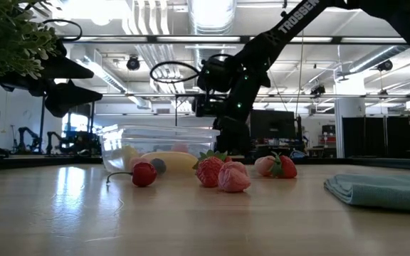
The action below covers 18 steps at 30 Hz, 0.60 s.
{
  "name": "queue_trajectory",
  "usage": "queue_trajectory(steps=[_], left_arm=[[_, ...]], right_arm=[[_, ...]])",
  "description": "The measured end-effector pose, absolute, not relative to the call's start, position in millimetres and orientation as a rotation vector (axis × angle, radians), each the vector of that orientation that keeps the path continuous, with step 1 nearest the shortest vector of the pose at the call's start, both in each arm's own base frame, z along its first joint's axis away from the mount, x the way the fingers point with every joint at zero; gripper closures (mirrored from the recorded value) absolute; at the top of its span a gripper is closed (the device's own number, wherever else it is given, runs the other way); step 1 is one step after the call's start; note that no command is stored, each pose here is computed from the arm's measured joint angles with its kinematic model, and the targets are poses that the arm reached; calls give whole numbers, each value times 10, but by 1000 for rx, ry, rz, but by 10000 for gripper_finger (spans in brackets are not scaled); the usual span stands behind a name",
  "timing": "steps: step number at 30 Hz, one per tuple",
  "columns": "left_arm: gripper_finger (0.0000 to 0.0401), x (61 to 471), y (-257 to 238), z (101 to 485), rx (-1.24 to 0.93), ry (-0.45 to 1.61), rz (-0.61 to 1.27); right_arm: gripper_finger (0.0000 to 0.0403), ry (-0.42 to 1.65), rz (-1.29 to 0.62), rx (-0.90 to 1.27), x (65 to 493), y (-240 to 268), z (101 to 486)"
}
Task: Pick and placing Produce into tupperware
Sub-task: Put the red cherry into the transparent bin
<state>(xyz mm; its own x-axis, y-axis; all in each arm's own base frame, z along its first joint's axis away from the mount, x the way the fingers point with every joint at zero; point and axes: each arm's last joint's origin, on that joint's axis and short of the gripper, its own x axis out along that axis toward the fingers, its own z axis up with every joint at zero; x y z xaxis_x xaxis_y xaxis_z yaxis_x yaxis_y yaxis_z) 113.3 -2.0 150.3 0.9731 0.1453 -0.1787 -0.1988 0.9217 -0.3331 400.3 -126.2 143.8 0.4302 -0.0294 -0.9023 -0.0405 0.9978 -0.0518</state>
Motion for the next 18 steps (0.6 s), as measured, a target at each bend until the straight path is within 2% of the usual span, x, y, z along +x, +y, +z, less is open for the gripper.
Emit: queue_trajectory(steps=[10, 18], left_arm=[[108, 1133, -19, 1503, -357, 152, 178], [108, 1133, -20, 1504, -357, 152, 177]], right_arm=[[187, 1136, -20, -46, 4018, -1259, 1375], [258, 1139, -38, -35, 4020, -1252, 1374]])
